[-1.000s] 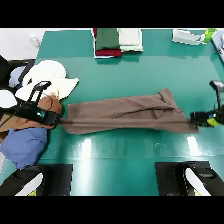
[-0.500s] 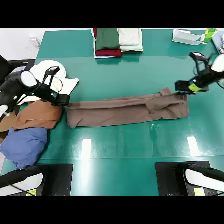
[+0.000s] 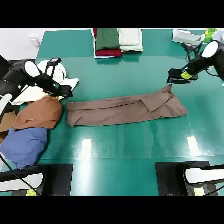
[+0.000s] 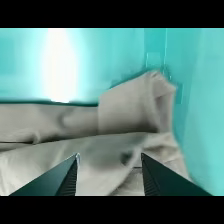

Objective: Fold the shirts.

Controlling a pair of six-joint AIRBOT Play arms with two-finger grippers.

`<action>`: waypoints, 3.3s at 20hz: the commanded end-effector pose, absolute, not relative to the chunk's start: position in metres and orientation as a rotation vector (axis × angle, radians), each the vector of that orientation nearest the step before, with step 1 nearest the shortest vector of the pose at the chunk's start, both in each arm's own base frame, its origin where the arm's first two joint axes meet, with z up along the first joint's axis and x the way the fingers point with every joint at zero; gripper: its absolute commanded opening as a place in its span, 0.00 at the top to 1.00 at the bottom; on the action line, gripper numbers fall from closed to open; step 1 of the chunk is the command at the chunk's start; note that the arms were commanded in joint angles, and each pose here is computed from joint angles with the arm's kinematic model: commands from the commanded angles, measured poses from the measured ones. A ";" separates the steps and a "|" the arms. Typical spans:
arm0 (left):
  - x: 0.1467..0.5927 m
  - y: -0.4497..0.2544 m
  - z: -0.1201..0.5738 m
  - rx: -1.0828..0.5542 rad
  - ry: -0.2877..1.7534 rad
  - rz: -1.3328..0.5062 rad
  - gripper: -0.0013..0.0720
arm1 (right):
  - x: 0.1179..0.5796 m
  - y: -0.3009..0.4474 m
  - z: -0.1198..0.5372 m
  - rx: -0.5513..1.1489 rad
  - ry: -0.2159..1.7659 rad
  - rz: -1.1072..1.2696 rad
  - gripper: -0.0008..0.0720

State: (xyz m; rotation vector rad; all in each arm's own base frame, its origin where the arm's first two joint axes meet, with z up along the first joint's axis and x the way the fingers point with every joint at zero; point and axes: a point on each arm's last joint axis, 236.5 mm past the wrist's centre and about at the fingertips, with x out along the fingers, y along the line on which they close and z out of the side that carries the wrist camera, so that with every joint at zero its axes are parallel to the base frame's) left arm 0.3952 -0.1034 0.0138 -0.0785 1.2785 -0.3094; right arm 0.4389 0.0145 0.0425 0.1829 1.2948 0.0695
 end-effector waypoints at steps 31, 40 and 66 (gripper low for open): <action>0.380 -0.240 0.042 -0.121 1.189 -0.586 0.95 | 0.371 -0.009 -0.005 0.268 1.434 0.103 0.97; 0.362 -0.395 -0.027 -0.107 1.282 -0.813 0.95 | 0.361 0.047 0.151 0.200 1.181 0.190 0.97; 0.419 -0.120 0.175 0.056 0.941 -0.337 0.95 | 0.336 0.361 0.146 0.019 1.110 0.742 0.97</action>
